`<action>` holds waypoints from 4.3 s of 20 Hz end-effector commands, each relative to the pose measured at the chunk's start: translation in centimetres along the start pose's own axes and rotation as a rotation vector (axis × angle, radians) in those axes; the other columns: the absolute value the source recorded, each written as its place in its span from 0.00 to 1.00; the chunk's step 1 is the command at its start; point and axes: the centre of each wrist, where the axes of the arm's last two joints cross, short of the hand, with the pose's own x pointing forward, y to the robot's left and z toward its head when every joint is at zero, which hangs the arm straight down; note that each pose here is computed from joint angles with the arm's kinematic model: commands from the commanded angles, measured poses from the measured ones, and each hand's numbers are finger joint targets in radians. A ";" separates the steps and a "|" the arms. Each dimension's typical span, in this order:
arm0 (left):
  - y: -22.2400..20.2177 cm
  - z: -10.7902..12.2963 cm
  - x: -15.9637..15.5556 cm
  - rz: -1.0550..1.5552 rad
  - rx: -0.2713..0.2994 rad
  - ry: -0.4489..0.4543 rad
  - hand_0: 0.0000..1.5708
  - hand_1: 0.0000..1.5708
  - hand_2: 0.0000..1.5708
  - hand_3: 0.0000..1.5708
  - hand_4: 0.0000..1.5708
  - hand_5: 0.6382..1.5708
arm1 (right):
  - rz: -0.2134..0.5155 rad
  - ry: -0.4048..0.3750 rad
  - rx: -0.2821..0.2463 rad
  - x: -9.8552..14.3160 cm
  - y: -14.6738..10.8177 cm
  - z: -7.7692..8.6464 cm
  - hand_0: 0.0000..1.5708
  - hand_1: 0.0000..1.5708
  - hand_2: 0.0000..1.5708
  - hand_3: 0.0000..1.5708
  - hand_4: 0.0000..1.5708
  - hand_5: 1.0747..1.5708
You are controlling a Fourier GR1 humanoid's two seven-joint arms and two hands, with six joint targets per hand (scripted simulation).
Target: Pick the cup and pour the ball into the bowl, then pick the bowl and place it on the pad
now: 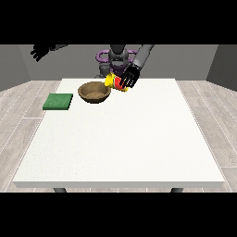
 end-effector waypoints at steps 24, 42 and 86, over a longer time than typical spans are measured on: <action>2.1 -0.9 15.9 -0.941 -0.097 -0.236 0.00 0.00 0.73 1.00 0.71 1.00 | -0.016 0.087 0.032 -3.4 1.3 -3.0 0.00 0.00 0.00 0.11 0.45 0.96; 17.5 -6.3 3.3 0.665 0.100 0.139 0.00 0.00 0.00 0.00 0.70 1.00 | -0.020 0.185 -0.135 -6.5 0.5 1.2 0.00 0.00 0.00 0.00 0.50 0.97; 36.8 0.1 -14.6 0.974 0.110 -0.093 0.00 0.00 0.00 0.00 0.65 0.97 | -0.106 0.076 -0.213 -16.2 11.3 -0.5 0.00 0.00 0.00 0.00 0.32 0.97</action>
